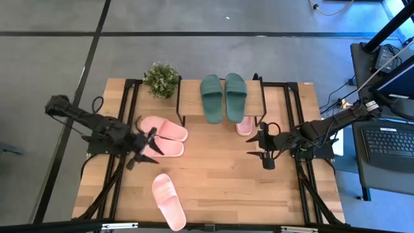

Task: Pick and place slides into the shelf
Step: Put the pink slipper under the shelf

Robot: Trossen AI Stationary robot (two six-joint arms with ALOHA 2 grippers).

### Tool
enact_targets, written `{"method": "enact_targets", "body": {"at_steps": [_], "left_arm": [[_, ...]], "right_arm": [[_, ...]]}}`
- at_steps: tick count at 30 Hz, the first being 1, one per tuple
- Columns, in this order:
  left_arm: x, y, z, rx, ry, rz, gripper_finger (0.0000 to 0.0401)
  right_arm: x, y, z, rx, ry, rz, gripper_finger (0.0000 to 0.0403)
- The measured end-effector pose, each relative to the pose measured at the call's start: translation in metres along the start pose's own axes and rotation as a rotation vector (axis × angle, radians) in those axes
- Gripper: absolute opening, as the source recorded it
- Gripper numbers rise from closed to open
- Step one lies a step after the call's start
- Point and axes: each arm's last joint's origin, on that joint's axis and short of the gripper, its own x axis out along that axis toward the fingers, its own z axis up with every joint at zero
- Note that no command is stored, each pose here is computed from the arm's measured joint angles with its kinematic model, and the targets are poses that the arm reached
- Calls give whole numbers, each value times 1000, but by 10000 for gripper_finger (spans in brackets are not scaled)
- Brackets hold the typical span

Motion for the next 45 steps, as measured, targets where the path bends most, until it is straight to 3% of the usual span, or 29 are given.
{"method": "enact_targets", "body": {"at_steps": [5, 8, 13, 18, 26, 39, 45], "left_arm": [[22, -12, 13, -313, 199, 48, 173], [39, -20, 15, -385, 272, 50, 173], [67, -38, 17, -303, 356, 78, 173], [89, -58, 23, -234, 450, 203, 173], [109, -84, 37, -244, 549, 323, 173], [116, -88, 40, -239, 537, 393, 173], [130, -90, 28, -267, 562, 428, 173]], "right_arm": [[0, 0, 0, -1, 1, 0, 226], [0, 0, 0, -1, 3, 0, 226], [1, 0, -2, -8, 18, -3, 226], [4, 1, -3, -14, 36, -5, 226], [13, 3, -7, -27, 81, -12, 226], [29, 8, -16, -32, 178, -29, 226], [28, 7, -18, -59, 205, -32, 226]]}}
